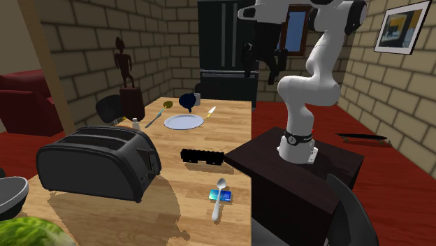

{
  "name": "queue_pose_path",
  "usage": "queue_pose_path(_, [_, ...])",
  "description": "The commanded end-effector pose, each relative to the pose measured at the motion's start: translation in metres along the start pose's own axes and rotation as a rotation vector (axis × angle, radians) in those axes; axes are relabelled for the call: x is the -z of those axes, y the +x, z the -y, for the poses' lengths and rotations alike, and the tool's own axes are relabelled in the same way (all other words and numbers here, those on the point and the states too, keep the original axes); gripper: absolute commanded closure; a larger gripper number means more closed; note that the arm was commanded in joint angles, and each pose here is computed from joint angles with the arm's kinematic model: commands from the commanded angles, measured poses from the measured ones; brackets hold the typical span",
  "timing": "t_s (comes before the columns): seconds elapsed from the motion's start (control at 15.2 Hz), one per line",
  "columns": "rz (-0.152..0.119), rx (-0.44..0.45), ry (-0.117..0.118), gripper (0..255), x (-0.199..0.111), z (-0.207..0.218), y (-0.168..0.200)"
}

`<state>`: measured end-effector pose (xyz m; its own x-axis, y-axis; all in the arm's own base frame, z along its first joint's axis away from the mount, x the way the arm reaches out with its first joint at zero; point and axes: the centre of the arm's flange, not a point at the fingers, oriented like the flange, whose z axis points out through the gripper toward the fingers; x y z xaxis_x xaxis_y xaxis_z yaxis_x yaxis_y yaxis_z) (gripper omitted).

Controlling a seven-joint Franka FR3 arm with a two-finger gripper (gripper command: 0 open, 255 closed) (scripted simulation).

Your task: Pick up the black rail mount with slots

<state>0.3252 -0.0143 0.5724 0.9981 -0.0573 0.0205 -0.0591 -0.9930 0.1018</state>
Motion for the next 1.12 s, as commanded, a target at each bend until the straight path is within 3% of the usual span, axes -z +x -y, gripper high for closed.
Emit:
queue_pose_path(0.0, [0.0, 0.0, 0.0, 0, 0.0, 0.0, 0.0])
queue_pose_path(1.06, [0.044, -0.341, 0.025, 0, -0.175, -0.116, 0.045])
